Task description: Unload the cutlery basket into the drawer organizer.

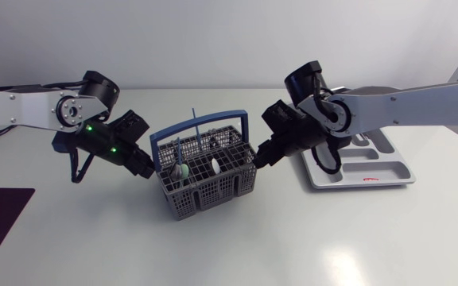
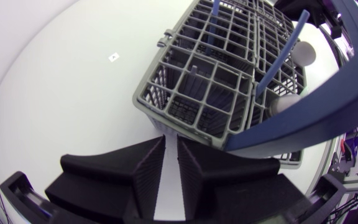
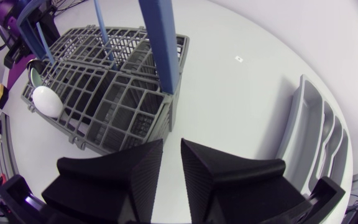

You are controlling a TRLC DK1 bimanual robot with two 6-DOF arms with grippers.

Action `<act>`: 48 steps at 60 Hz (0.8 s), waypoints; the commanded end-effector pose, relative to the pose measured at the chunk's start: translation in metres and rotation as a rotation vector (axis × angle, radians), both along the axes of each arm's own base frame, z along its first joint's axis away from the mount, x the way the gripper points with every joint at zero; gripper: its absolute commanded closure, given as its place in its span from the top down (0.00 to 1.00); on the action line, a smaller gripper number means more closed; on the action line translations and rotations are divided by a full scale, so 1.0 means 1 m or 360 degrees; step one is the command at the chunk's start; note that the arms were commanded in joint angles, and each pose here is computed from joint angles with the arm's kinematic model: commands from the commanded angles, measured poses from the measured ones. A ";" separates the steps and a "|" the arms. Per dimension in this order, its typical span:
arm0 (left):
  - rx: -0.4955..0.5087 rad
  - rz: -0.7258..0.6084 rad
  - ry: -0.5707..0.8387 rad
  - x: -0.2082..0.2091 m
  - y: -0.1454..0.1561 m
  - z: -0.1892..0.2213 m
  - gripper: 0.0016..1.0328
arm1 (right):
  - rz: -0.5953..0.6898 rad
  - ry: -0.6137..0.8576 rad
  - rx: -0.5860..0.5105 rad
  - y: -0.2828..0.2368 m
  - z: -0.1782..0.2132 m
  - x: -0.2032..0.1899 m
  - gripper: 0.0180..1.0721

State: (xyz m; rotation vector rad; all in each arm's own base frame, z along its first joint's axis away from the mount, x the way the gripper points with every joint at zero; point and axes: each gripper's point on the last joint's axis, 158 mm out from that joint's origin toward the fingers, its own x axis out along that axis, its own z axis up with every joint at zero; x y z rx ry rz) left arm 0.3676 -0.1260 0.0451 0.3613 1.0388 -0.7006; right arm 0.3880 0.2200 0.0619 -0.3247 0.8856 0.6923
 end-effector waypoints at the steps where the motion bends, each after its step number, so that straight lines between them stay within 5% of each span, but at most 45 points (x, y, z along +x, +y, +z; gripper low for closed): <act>1: -0.0090 -0.0032 -0.0071 0.023 -0.027 0.016 0.21 | 0.0070 0.0030 0.0033 0.009 0.001 -0.018 0.26; 26: -0.0123 -0.0102 -0.0085 0.057 -0.071 0.015 0.21 | 0.0006 0.0033 0.0003 -0.005 0.004 -0.029 0.26; 48: -0.0095 -0.0087 -0.0016 0.035 -0.056 0.002 0.21 | -0.0040 -0.0003 0.0013 -0.009 0.004 -0.014 0.27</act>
